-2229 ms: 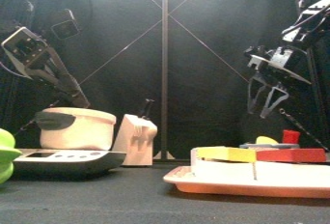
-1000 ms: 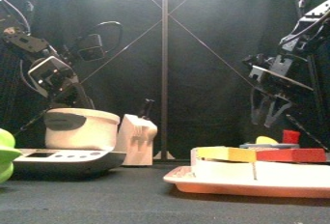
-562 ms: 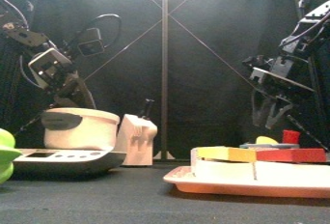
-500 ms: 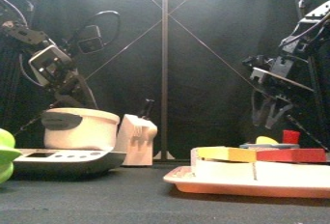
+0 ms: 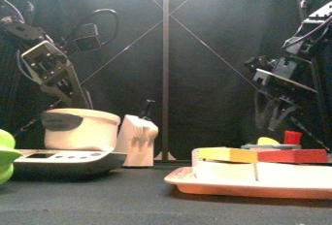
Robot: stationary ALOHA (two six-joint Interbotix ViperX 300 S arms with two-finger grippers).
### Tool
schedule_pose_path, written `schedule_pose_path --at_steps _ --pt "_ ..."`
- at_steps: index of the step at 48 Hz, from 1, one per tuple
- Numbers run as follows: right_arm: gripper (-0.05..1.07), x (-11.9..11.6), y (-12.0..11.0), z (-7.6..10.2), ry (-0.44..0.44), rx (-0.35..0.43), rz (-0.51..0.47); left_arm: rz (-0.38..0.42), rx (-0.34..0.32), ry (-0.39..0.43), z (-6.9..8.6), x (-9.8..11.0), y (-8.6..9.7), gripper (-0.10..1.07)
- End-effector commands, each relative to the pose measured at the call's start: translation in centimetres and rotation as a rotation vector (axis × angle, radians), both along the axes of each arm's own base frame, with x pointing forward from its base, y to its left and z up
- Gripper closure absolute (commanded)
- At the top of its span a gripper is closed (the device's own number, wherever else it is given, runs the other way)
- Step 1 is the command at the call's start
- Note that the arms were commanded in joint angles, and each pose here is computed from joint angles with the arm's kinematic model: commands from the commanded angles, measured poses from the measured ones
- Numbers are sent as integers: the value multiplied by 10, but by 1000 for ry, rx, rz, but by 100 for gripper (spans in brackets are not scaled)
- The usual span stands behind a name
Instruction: Grab corn bottom
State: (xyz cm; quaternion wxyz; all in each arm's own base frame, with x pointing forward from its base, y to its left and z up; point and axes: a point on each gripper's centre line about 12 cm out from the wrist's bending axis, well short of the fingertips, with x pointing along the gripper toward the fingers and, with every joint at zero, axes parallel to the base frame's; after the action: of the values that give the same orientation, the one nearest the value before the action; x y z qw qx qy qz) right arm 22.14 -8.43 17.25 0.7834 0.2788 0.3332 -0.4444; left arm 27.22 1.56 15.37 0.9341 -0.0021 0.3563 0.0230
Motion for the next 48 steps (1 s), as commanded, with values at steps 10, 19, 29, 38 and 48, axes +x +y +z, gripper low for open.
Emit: schedule_pose_path --at_steps 10,19,29,38,48 --pt "20 4 -1 -6 22 5 3 -8 11 31 -9 4 1 3" --pt "20 6 0 -8 19 11 10 -12 8 55 -12 2 1 11" --pt "20 7 1 -8 14 17 13 -15 1 76 -13 1 0 30" --pt "20 7 1 -8 16 16 18 -19 4 21 2 7 -2 32" --pt "20 10 2 -4 2 14 23 -8 -8 -52 25 9 -2 32"
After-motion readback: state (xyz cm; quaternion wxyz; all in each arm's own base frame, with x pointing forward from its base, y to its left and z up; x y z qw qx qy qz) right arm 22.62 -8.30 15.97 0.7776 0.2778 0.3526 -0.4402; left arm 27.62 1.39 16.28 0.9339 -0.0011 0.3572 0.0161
